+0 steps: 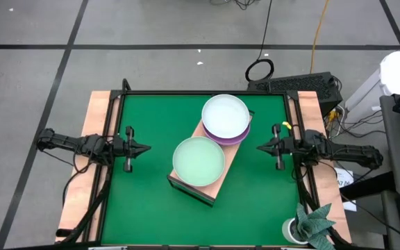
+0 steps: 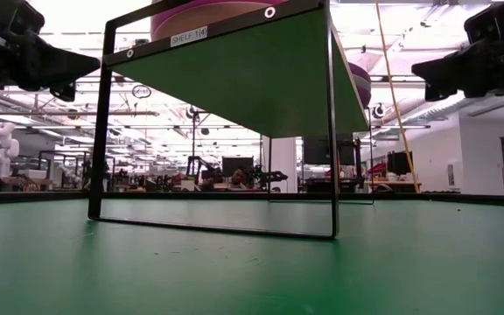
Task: Place and stack plates onto a shelf
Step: Return to Home Position
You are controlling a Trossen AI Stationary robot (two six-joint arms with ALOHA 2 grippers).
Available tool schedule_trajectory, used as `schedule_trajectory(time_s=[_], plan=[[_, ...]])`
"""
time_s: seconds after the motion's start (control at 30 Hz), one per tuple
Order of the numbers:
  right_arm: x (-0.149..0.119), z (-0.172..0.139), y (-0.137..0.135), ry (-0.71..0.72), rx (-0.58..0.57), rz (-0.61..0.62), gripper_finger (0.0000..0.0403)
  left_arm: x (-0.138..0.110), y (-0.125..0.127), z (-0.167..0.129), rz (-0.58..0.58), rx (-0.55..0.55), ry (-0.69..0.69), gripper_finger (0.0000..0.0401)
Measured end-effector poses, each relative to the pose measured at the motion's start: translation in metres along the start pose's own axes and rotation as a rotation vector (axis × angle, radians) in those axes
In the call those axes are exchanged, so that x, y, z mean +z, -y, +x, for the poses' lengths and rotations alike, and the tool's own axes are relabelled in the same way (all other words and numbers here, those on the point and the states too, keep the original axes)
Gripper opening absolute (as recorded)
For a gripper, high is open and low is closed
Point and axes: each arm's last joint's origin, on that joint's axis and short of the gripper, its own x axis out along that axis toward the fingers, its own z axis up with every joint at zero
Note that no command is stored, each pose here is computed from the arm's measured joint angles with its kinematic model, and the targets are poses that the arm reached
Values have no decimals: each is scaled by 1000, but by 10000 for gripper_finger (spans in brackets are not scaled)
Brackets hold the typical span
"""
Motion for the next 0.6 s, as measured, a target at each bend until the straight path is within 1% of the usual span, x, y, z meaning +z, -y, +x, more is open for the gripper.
schedule_trajectory(time_s=[0.17, 0.33, 0.6], plan=[[0, 0, -4, 4, 47, 30, 0, 0, 0, 0, -33, -5, 0, 3], [0, 0, -7, -2, 65, 56, 0, 0, 1, 0, -53, -13, 0, 3], [-1, 1, -10, -13, 56, 48, 0, 0, 2, 0, -53, -19, 0, 3]])
